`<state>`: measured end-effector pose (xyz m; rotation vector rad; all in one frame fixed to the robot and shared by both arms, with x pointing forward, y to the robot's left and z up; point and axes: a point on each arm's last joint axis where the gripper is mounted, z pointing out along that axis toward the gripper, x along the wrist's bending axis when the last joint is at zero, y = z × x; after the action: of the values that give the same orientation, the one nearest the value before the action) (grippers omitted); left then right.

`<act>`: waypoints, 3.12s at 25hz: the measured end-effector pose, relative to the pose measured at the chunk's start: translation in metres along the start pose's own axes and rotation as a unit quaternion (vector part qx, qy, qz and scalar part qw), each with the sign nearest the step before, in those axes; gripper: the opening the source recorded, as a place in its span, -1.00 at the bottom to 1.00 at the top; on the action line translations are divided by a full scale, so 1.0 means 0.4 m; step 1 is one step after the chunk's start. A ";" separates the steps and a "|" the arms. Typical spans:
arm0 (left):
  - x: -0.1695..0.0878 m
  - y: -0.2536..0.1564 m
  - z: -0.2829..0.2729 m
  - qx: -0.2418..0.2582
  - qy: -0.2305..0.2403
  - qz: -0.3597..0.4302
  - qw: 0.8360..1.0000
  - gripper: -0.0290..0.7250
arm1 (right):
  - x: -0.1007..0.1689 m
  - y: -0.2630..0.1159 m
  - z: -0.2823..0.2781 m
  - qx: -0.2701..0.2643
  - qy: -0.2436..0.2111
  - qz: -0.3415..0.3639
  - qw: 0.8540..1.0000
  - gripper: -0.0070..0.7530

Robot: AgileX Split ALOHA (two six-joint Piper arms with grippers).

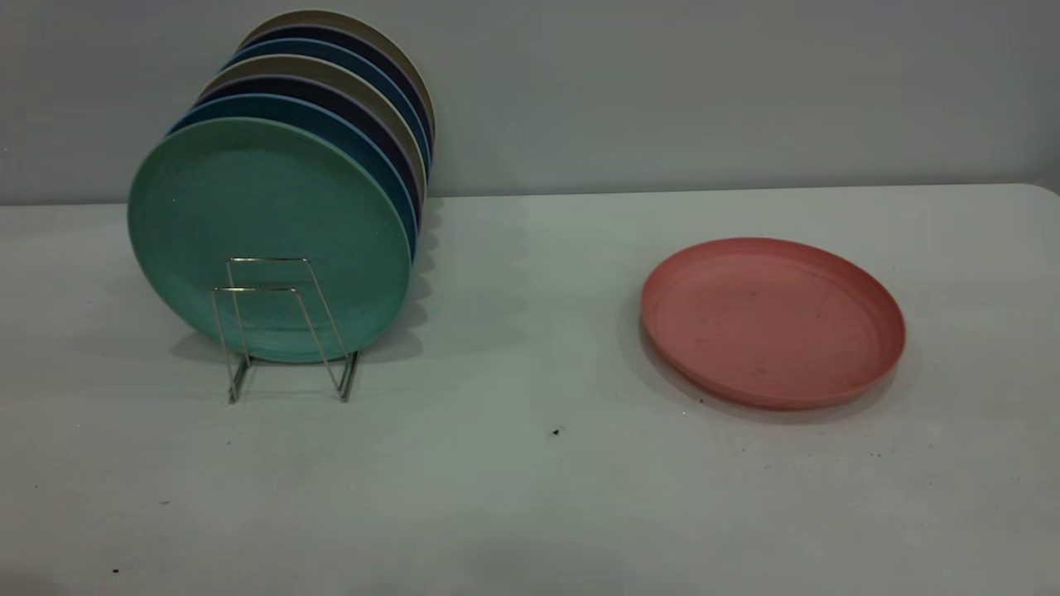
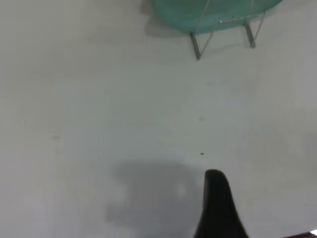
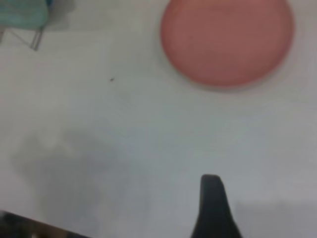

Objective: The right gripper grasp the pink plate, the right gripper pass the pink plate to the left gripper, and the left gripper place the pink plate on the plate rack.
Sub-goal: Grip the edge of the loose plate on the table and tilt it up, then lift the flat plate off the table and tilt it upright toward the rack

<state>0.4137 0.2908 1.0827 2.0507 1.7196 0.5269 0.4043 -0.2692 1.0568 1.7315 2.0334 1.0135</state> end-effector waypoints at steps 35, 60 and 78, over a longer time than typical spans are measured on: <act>-0.274 0.296 0.529 0.032 -0.277 0.055 0.959 0.49 | -0.365 0.038 0.739 0.134 0.047 0.210 0.967 0.41; -0.280 0.293 0.548 0.042 -0.286 0.022 0.957 0.49 | -0.350 -0.007 0.830 0.107 0.164 0.198 0.960 -0.95; -0.338 0.265 0.638 0.057 -0.299 -0.065 0.950 -0.35 | -0.144 0.075 0.793 0.095 0.292 0.063 0.950 -0.95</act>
<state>0.6149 0.1234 0.9208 1.8844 1.5099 -0.2298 0.6377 -0.2197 0.8378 1.8282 2.4599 1.5673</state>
